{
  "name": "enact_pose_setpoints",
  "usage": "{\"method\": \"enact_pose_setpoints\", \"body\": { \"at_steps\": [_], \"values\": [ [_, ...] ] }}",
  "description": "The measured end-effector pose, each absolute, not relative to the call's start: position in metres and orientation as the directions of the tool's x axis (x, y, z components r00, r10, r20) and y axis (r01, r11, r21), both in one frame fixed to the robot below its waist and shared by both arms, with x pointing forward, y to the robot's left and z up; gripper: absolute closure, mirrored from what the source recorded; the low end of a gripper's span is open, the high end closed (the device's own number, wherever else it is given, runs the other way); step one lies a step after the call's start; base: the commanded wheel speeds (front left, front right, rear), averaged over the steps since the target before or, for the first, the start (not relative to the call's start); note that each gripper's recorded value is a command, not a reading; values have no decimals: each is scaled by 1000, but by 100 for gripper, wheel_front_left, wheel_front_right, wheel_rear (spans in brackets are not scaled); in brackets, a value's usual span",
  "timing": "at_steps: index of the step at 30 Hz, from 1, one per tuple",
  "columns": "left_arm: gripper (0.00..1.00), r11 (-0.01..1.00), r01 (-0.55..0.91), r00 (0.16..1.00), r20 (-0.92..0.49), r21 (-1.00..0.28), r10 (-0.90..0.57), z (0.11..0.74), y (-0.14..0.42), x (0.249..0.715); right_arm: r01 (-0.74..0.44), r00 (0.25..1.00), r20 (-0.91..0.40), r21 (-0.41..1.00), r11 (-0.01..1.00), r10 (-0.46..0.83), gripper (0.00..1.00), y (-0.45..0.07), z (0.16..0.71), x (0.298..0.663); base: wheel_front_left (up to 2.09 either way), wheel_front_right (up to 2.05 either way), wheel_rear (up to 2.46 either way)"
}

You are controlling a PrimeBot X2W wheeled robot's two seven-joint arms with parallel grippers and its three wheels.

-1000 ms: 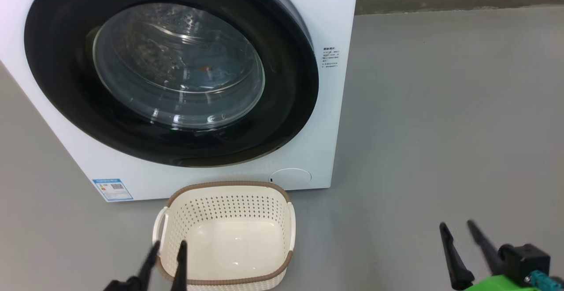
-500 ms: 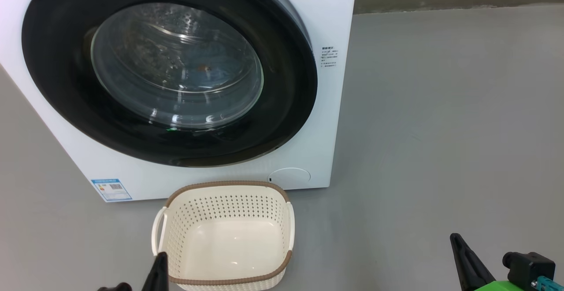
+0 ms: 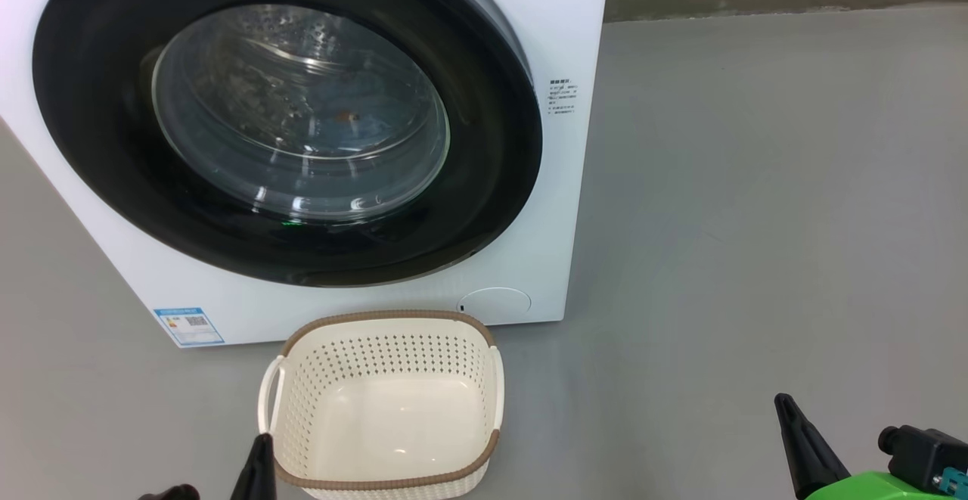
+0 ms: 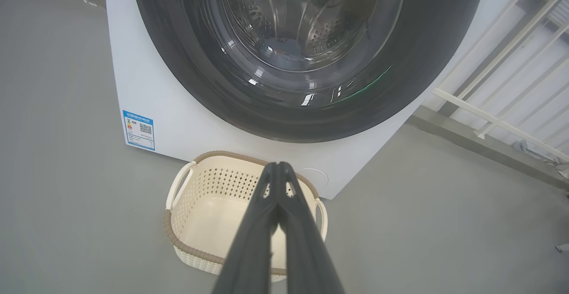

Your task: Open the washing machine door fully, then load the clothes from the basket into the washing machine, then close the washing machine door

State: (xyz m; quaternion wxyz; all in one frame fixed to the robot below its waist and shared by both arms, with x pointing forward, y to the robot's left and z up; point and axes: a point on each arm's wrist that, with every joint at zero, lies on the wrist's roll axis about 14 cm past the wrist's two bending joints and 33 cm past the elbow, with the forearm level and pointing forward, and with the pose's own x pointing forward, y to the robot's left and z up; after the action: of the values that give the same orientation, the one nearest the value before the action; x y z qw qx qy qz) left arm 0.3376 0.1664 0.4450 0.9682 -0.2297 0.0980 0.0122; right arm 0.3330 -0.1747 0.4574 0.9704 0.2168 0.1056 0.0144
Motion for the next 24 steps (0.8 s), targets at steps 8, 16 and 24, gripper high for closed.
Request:
{"method": "enact_pose_setpoints", "body": {
  "at_steps": [8,16,24],
  "values": [
    [100,852,-97,978,-208,-515,-15,444,170,339,39,979,-194,508,860,70,100,-176,458,336,0,0,0],
    [100,805,-120,976,-217,-580,-11,444,172,341,58,979,-192,572,818,65,100,-178,457,337,0,0,0],
    [100,749,-133,977,-215,-649,-13,447,173,346,70,983,-176,645,761,59,100,-179,461,343,0,0,0]
  ]
}}
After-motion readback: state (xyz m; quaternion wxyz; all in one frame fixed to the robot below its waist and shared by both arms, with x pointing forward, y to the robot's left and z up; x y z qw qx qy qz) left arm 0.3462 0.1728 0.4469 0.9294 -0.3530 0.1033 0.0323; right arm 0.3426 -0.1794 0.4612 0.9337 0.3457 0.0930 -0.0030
